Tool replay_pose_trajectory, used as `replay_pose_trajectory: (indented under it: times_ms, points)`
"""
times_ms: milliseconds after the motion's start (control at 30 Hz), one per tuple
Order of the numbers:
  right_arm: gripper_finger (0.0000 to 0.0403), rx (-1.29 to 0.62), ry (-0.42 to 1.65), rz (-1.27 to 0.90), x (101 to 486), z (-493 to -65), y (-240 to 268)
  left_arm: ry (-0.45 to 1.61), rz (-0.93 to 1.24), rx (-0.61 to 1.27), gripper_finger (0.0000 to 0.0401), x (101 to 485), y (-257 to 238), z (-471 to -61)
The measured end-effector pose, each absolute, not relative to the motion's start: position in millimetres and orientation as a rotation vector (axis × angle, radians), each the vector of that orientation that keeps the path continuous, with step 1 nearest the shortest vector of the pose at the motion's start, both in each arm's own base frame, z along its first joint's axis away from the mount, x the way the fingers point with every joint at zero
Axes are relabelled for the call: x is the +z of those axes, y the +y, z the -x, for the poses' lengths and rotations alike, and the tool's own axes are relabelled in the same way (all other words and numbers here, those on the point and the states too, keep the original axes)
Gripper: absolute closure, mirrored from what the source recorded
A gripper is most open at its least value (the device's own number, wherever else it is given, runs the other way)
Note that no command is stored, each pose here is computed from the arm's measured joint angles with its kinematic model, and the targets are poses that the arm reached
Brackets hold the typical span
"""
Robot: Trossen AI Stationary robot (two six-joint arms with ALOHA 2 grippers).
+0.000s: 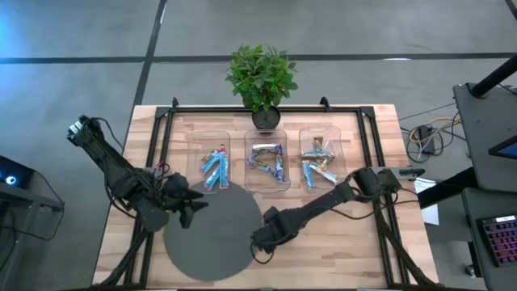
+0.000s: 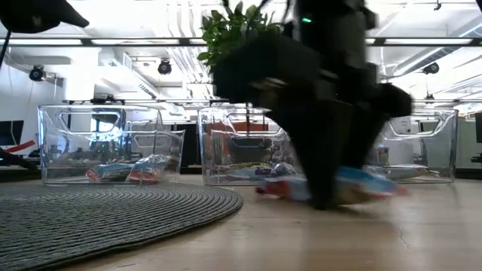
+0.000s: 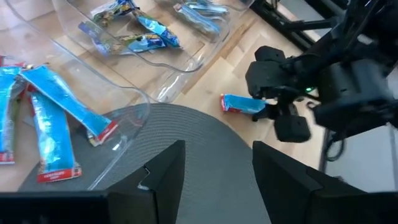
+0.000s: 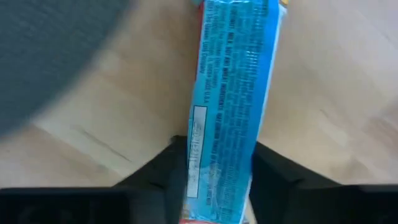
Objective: Pick and place Granola Bars by type
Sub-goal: Put the red granola bar into the left transparent bin, then return to Home Position
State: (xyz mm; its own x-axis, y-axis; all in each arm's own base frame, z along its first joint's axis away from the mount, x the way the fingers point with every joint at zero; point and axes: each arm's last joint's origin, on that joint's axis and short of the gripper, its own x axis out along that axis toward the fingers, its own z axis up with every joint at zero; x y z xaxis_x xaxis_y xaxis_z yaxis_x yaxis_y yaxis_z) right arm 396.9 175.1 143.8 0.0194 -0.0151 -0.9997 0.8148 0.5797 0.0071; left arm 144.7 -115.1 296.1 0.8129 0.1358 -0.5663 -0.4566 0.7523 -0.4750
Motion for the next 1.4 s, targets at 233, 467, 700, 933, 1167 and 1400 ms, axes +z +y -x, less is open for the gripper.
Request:
replay_pose_trajectory:
  times_ms: [233, 467, 700, 933, 1167, 1400]
  points:
    - [0.0355, -0.605, 1.178, -0.810, 194, -426, 163, 0.590, 0.646, 0.425, 0.0231, 289, -108, -136]
    - [0.0355, -0.309, 0.821, -0.854, 275, -463, 132, 0.513, 0.730, 0.511, 0.0231, 291, -103, -121]
    - [0.0355, -0.324, 0.644, -0.886, 286, -494, 67, 0.328, 0.822, 0.500, 0.0231, 308, -85, -104]
    - [0.0351, -0.370, 0.482, -1.034, 264, -525, -11, 0.226, 0.835, 0.475, 0.0231, 320, -69, -91]
    - [0.0290, -0.419, 0.528, -1.065, 230, -536, -31, 0.225, 0.816, 0.457, 0.0231, 321, -70, -91]
    - [0.0200, -0.387, 0.528, -1.013, 239, -535, -23, 0.228, 0.800, 0.452, 0.0231, 322, -67, -89]
